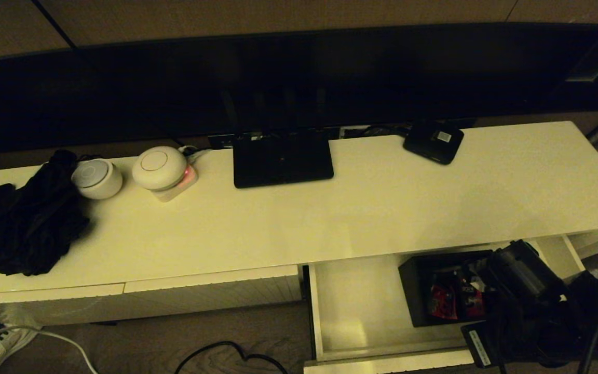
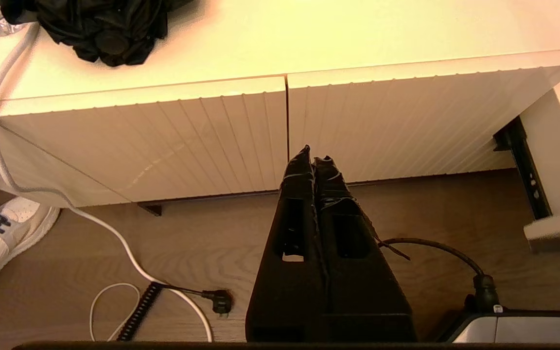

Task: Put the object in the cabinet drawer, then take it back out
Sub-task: Open the drawer

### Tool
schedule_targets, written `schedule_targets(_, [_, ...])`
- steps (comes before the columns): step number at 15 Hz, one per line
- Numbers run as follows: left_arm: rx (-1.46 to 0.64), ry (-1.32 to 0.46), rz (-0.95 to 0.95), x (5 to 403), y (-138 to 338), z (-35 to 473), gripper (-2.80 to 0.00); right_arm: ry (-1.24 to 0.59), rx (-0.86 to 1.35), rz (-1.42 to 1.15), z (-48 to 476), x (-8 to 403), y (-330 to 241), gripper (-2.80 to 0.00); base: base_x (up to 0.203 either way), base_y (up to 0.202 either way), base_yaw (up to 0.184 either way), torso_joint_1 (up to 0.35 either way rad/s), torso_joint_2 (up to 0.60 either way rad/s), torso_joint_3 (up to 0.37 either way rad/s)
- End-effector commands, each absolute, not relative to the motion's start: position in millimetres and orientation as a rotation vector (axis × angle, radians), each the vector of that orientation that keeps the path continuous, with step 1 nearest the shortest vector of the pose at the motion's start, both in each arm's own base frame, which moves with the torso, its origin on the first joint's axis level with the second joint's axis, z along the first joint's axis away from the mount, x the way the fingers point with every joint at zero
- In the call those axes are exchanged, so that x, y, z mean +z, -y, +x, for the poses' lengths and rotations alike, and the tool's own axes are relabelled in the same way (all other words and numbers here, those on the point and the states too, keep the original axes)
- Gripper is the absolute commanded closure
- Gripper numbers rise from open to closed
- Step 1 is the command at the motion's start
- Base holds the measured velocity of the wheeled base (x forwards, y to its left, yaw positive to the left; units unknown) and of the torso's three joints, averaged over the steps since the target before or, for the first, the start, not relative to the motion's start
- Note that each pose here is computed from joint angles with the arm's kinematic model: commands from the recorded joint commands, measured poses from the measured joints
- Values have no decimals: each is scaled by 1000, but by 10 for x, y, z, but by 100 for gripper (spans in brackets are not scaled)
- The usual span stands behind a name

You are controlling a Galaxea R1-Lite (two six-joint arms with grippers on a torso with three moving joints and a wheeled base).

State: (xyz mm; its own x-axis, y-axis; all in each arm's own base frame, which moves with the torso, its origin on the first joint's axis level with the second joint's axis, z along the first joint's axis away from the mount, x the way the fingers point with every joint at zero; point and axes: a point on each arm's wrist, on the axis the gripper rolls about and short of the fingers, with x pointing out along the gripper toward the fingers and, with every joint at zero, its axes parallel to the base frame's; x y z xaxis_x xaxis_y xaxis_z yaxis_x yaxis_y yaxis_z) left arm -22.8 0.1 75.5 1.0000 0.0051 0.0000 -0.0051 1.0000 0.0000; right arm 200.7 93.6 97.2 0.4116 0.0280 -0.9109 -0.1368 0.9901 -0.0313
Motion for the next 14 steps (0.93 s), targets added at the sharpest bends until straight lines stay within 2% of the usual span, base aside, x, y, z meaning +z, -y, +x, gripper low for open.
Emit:
schedule_targets(1, [6, -3, 0, 746, -1, -226, 0, -1171, 110, -118, 1945, 930, -909, 0, 0, 0, 0, 0, 0, 0])
schedule_targets(7, [6, -3, 0, 746, -1, -226, 0, -1095, 109, -84, 1994, 1039, -909, 0, 0, 0, 0, 0, 0, 0])
schedule_targets(12, [6, -3, 0, 746, -1, -226, 0, -878, 74, -51, 1988, 1408, -865, 0, 0, 0, 0, 0, 0, 0])
schedule_targets(14, [6, -3, 0, 746, -1, -226, 0, -856, 61, -65, 1969, 1583, -838, 0, 0, 0, 0, 0, 0, 0])
